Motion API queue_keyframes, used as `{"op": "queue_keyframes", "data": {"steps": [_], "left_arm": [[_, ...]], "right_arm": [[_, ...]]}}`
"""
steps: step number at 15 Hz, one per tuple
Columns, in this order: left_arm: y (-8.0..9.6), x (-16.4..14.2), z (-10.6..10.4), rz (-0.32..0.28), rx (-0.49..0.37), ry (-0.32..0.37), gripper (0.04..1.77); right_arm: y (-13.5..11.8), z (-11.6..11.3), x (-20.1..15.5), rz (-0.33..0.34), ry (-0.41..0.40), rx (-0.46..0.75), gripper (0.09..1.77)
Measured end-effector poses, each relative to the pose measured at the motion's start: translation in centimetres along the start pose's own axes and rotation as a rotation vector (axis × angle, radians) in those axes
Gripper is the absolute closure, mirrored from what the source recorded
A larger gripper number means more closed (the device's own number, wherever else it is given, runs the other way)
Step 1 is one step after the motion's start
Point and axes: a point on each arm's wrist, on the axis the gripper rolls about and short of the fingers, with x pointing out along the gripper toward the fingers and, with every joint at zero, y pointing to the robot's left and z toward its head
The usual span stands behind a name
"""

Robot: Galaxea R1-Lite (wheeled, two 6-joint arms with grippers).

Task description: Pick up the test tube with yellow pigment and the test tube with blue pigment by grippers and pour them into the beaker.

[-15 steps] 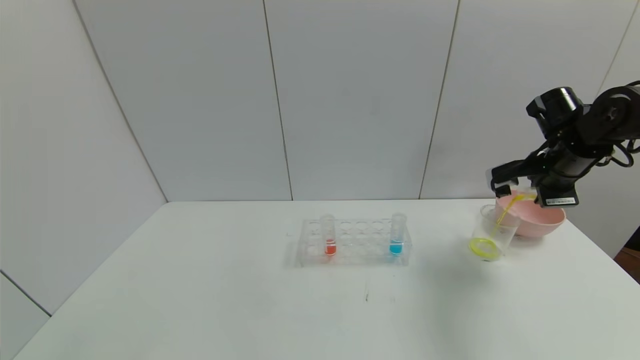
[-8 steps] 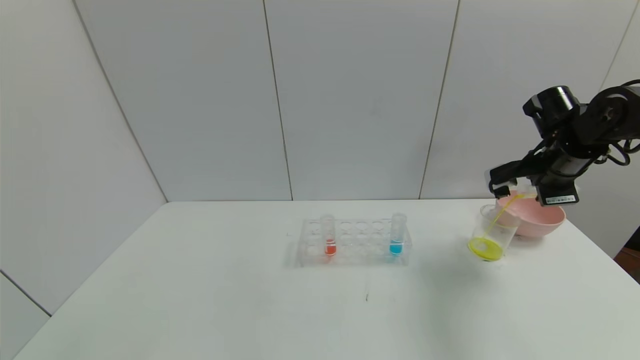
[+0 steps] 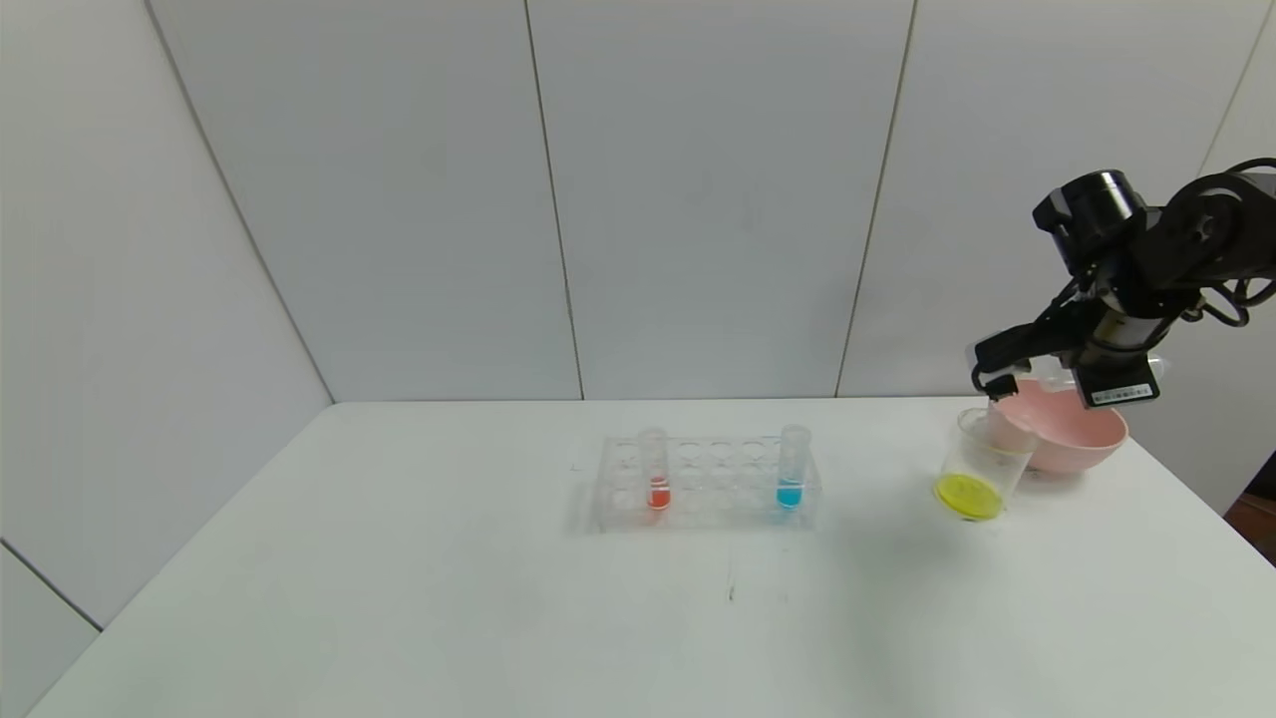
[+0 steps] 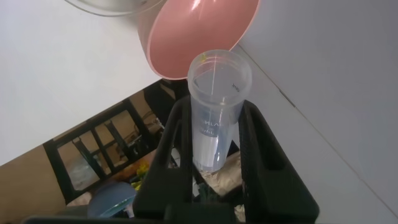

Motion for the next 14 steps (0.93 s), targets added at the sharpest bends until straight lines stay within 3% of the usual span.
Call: {"op": "queue_keyframes", "data": {"steps": [8, 11, 14], "left_arm": [[0.0, 0.0, 0.0, 0.000, 0.000, 0.000, 0.05], [0.0, 0.0, 0.0, 0.000, 0.000, 0.000, 0.05], [0.0, 0.0, 0.0, 0.000, 0.000, 0.000, 0.05]], "right_arm": [[-0.1, 0.2, -0.3, -0.015, -0.021, 0.002, 1.35], [-0.3, -1.3, -0.1, -0.004, -0.209, 0.085, 1.35], [-0.7, -3.0, -0.1, 0.042, -0.523, 0.380, 1.35]]}}
